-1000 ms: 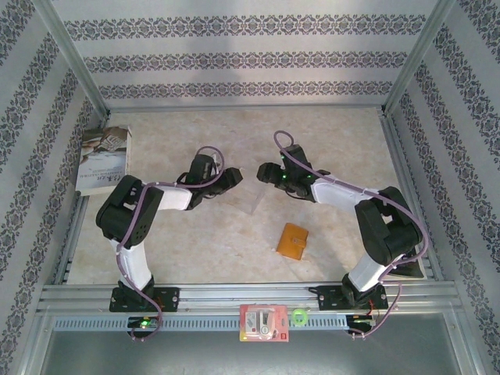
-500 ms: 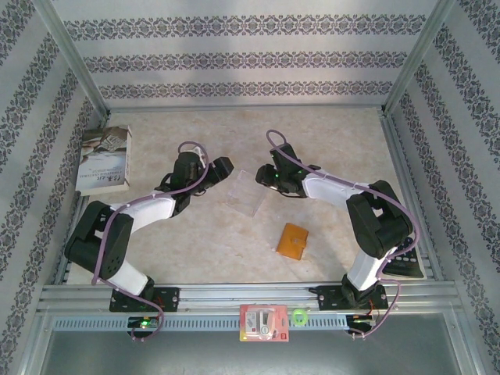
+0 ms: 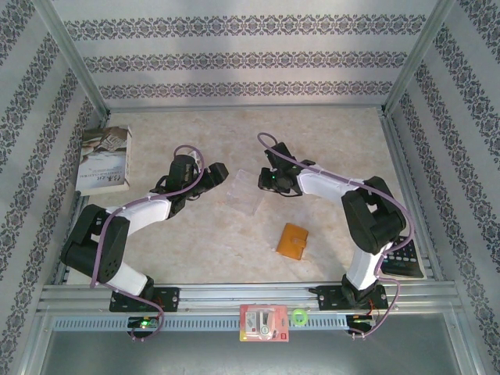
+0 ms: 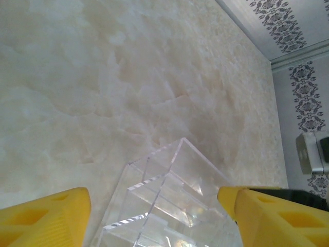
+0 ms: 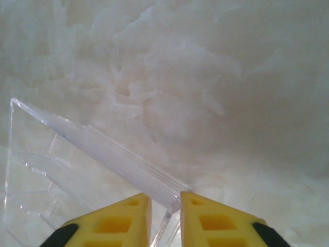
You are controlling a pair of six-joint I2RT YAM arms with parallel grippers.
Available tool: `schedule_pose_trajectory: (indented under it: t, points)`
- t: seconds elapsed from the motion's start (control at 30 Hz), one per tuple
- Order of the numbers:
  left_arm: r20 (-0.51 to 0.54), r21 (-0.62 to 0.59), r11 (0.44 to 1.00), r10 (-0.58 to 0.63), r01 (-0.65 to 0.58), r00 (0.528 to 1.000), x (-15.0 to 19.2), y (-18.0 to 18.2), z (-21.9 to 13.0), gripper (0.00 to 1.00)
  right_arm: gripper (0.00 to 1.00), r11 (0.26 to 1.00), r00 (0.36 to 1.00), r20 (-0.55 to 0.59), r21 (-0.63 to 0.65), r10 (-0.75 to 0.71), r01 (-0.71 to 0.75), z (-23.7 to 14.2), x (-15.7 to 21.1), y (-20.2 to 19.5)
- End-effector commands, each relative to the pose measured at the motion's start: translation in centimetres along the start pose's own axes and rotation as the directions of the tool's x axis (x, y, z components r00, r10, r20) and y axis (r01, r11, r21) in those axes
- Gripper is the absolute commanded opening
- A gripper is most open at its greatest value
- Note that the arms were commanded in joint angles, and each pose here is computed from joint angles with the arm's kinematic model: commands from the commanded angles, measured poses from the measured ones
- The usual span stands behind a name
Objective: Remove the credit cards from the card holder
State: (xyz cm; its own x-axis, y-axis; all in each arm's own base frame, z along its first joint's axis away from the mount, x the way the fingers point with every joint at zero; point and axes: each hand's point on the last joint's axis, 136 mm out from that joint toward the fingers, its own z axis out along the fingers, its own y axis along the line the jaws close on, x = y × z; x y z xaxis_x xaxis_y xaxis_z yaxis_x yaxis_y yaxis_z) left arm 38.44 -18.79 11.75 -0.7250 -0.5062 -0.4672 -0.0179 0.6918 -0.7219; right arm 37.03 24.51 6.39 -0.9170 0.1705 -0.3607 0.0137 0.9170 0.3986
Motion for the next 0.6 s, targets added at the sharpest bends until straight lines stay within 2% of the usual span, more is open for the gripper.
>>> schedule_pose_trajectory:
  t: [0.0, 0.23, 0.4, 0.57]
  points:
    - [-0.013, 0.006, 1.0, 0.031, -0.031, 0.999, -0.4, -0.6, -0.7, 0.75, 0.14, 0.996, 0.996, -0.037, 0.042, -0.081, 0.083, 0.1, -0.4, -0.6]
    - [-0.019, 0.0, 0.998, 0.059, -0.059, 0.998, -0.4, -1.0, -1.7, 0.76, 0.04, 0.971, 0.971, -0.041, 0.049, -0.234, 0.236, -0.9, -4.0, -0.4]
    - [-0.024, -0.003, 0.998, 0.063, -0.063, 0.998, -0.2, -1.0, -2.3, 0.76, 0.02, 0.967, 0.967, -0.023, 0.03, -0.254, 0.254, -1.0, -6.6, -0.5]
    - [-0.038, -0.015, 0.998, 0.053, -0.054, 0.998, 0.2, -0.4, -2.3, 0.77, 0.01, 0.959, 0.957, -0.067, -0.044, -0.283, 0.28, 0.1, -7.4, 0.3]
